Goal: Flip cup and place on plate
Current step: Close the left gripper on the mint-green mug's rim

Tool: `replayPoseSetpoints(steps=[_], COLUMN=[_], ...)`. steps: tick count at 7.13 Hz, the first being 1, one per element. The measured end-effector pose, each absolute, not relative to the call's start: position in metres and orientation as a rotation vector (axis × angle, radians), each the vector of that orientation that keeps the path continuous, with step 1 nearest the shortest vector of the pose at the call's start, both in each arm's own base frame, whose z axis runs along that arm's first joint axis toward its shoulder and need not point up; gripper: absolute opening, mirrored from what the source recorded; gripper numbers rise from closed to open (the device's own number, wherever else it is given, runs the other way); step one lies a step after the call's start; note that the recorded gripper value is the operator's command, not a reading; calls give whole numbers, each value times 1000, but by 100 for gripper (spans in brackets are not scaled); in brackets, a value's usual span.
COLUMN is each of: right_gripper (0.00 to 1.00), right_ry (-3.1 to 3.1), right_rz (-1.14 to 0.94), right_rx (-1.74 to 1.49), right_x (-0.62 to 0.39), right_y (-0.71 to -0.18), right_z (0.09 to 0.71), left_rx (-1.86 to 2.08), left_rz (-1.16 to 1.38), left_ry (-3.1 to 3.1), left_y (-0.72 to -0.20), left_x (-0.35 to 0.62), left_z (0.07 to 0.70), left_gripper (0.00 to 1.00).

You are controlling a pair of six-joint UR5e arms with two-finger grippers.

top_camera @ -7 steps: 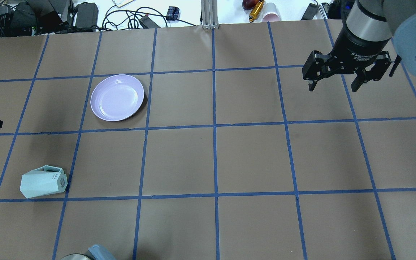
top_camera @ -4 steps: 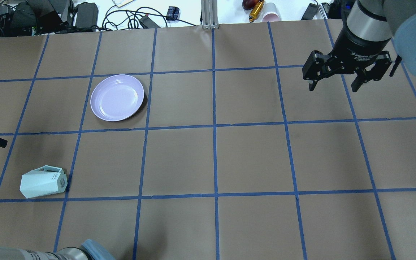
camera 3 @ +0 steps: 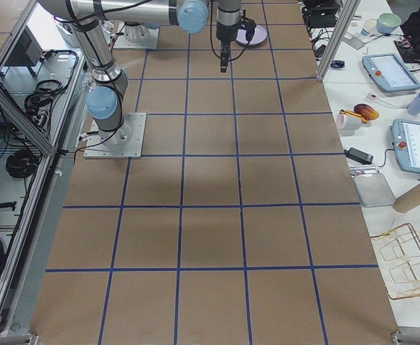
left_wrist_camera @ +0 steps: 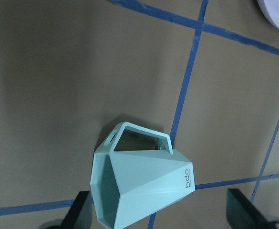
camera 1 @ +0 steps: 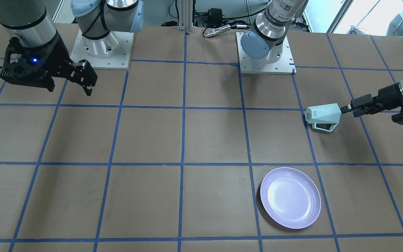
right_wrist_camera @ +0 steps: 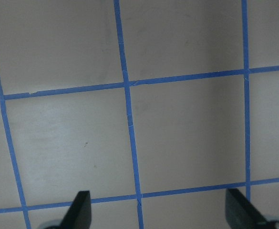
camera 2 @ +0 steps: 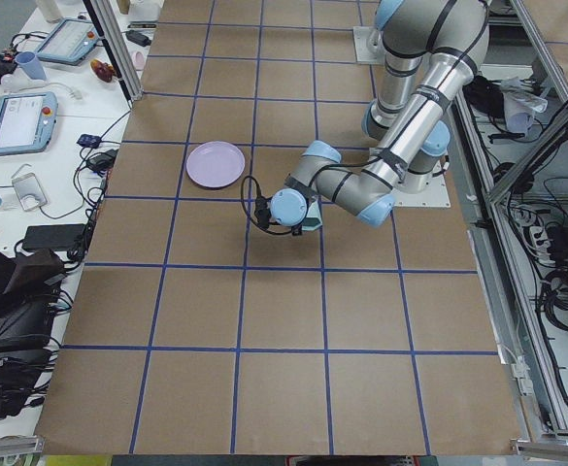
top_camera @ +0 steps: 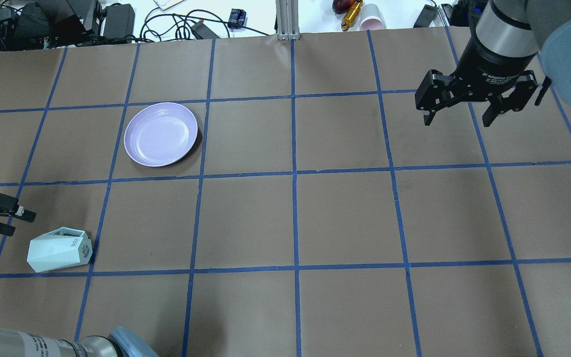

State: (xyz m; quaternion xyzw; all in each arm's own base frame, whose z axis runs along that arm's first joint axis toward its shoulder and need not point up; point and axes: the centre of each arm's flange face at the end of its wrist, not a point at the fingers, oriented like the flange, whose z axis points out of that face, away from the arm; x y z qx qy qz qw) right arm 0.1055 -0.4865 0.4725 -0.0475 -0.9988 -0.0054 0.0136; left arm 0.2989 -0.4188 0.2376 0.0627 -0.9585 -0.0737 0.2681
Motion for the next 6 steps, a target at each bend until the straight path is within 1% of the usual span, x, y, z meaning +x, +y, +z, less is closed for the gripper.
replayPoseSetpoints(steps=[3,6], right_gripper=[100,100], right_ry=[-3112,-3112], right_rz=[-16,-16], right_rx=[-148,-148], right_x=[106,106], right_y=[-487,-487], right_z=[473,473], left_rx=[184,173], left_rz=[-276,-324], left_ry=[-2490,-2423], left_y=[-410,-406], left_x=[300,295], left_z=[207,192], left_gripper=[100,100])
